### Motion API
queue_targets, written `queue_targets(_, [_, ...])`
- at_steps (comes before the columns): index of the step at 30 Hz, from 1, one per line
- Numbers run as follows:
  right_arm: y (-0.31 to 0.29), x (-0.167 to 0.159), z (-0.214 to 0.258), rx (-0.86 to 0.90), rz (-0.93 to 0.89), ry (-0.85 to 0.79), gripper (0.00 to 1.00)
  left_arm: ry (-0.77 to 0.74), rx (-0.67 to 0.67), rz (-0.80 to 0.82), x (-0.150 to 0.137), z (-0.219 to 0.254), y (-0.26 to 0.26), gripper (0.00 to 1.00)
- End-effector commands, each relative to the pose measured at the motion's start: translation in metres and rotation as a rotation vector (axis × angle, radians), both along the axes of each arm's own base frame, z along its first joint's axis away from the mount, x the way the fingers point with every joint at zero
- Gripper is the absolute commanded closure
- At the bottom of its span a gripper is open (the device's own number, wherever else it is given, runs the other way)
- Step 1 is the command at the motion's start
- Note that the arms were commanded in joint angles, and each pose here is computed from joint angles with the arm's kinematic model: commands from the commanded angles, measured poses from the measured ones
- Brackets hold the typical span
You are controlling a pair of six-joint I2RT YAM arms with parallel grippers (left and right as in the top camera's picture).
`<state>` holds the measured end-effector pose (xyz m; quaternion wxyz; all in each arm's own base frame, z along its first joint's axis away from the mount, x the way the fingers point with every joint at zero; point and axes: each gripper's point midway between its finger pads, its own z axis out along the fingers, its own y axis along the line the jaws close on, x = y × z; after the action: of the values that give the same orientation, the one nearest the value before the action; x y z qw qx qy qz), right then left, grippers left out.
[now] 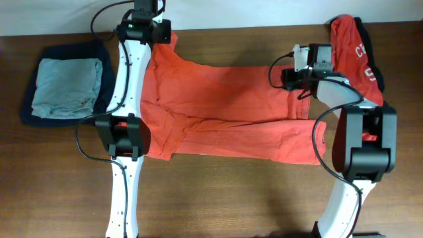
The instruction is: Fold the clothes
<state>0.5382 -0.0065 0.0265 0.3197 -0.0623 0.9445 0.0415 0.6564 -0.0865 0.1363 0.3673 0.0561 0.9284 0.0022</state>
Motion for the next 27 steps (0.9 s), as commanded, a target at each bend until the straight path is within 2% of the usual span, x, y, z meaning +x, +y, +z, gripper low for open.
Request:
queue_targets(1, [-0.001,0.009,-0.001,-0.019,0.004,-0.027,0.39,-0.016,0.0,0.026,0.003,0.005,0.006,0.99])
queue_targets(11, [-0.006,0.019,-0.009,-0.04,-0.012,-0.06,0.57,-0.012,0.001,0.027,0.002,0.004,0.007,0.99])
queue_targets(18, [-0.012,0.018,-0.016,-0.063,-0.031,-0.046,0.64,-0.013,0.001,0.026,0.002,0.004,0.007,0.99])
queue_targets(24, [-0.016,0.018,-0.016,-0.079,-0.048,-0.048,0.9,-0.014,0.015,0.04,0.002,0.004,0.01,0.99])
queue_targets(27, [-0.016,0.019,-0.015,-0.056,-0.076,-0.046,0.94,-0.015,0.016,0.041,0.002,0.004,0.01,0.99])
